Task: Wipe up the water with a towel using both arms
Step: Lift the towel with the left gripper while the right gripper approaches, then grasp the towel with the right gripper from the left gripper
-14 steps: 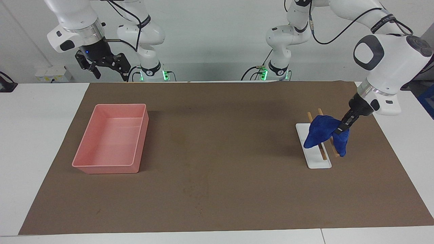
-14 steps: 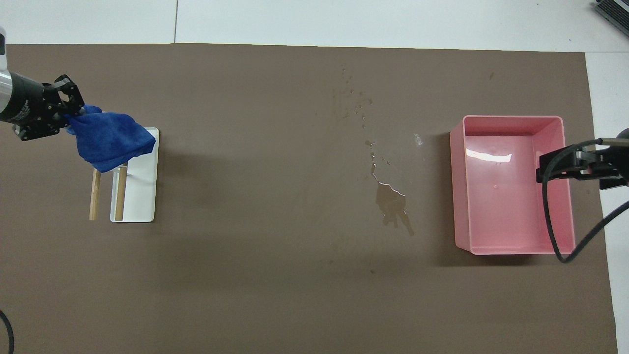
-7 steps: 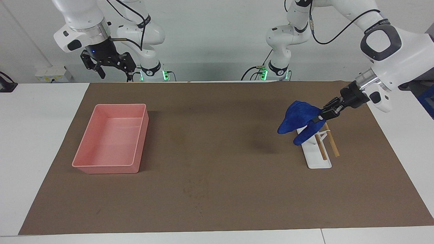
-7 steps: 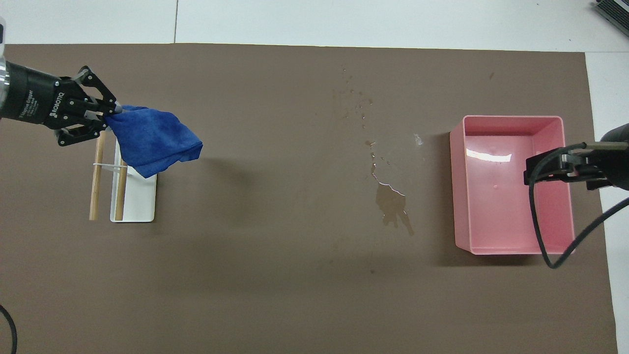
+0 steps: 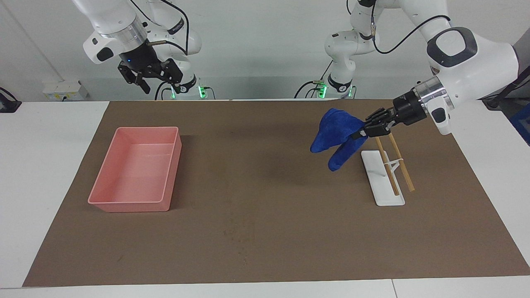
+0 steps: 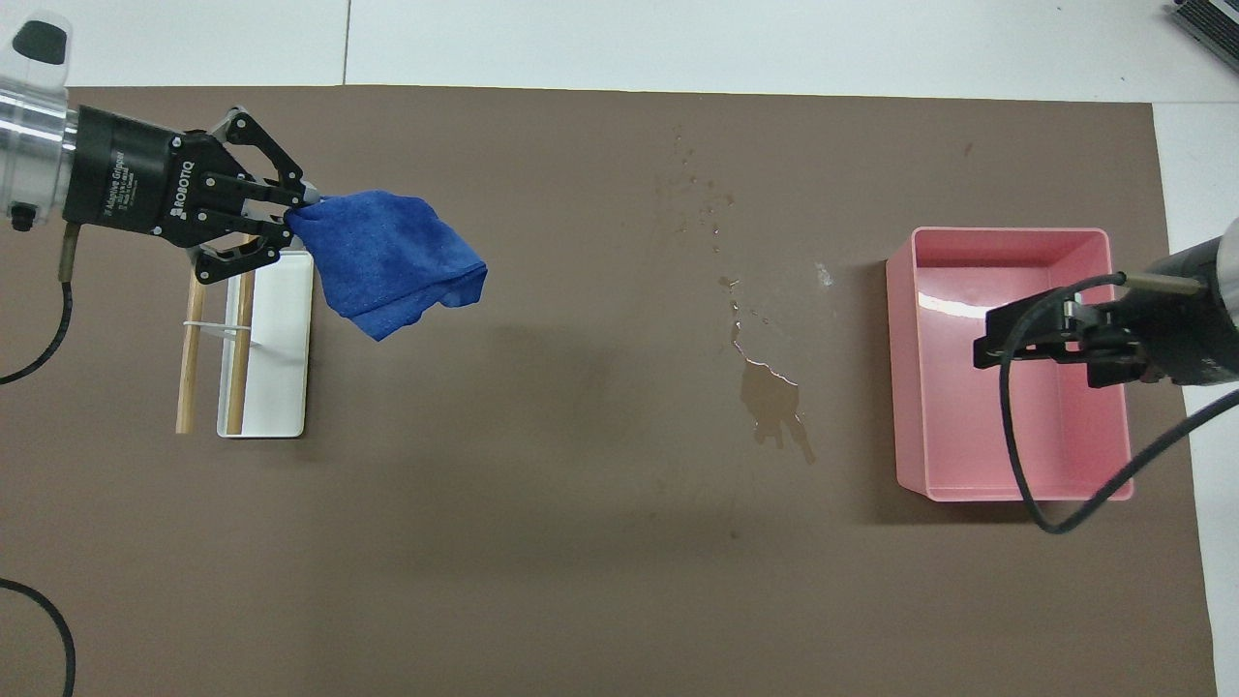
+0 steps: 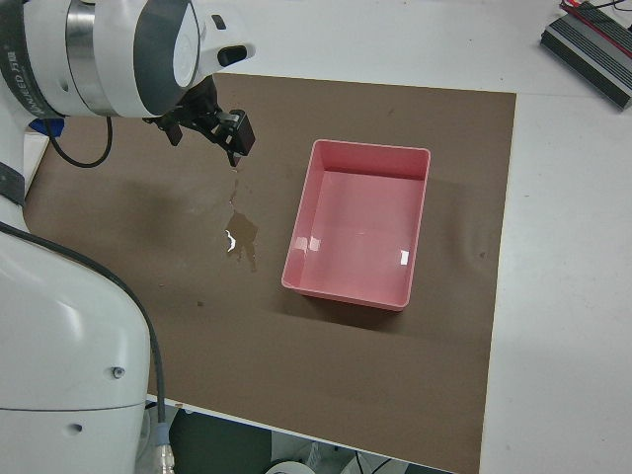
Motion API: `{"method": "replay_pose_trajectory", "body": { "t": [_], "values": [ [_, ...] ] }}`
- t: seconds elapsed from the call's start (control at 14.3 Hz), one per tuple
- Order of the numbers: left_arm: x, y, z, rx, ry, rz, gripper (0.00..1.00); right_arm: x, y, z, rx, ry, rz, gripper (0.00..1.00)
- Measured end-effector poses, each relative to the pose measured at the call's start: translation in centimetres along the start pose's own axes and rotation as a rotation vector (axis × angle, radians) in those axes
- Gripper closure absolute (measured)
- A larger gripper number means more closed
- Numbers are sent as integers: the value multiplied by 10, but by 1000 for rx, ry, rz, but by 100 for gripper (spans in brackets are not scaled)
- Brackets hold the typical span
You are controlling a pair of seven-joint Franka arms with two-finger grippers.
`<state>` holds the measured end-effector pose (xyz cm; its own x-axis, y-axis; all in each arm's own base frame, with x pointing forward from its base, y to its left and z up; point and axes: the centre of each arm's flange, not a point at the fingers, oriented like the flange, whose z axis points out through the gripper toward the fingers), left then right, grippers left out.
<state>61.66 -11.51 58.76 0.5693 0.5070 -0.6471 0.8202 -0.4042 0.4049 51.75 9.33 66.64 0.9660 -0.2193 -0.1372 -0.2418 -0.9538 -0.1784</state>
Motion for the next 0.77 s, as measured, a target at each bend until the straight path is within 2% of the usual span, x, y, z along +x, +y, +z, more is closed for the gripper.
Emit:
{"method": "replay_pose_trajectory", "body": {
  "t": [0.14,0.35,0.63,0.77],
  "values": [
    [-11,7,9,-18,-29,-33,84,-8,-18,1,64,-33,107,0],
    [-33,16,30,-15,-65,-56,84,-25,-64,6,113,-27,273,0],
    [-59,24,54,3,-102,-58,84,-45,-128,11,266,-66,526,0],
    [-72,26,62,12,-111,-48,84,-48,-151,16,316,-85,635,0]
  ]
}}
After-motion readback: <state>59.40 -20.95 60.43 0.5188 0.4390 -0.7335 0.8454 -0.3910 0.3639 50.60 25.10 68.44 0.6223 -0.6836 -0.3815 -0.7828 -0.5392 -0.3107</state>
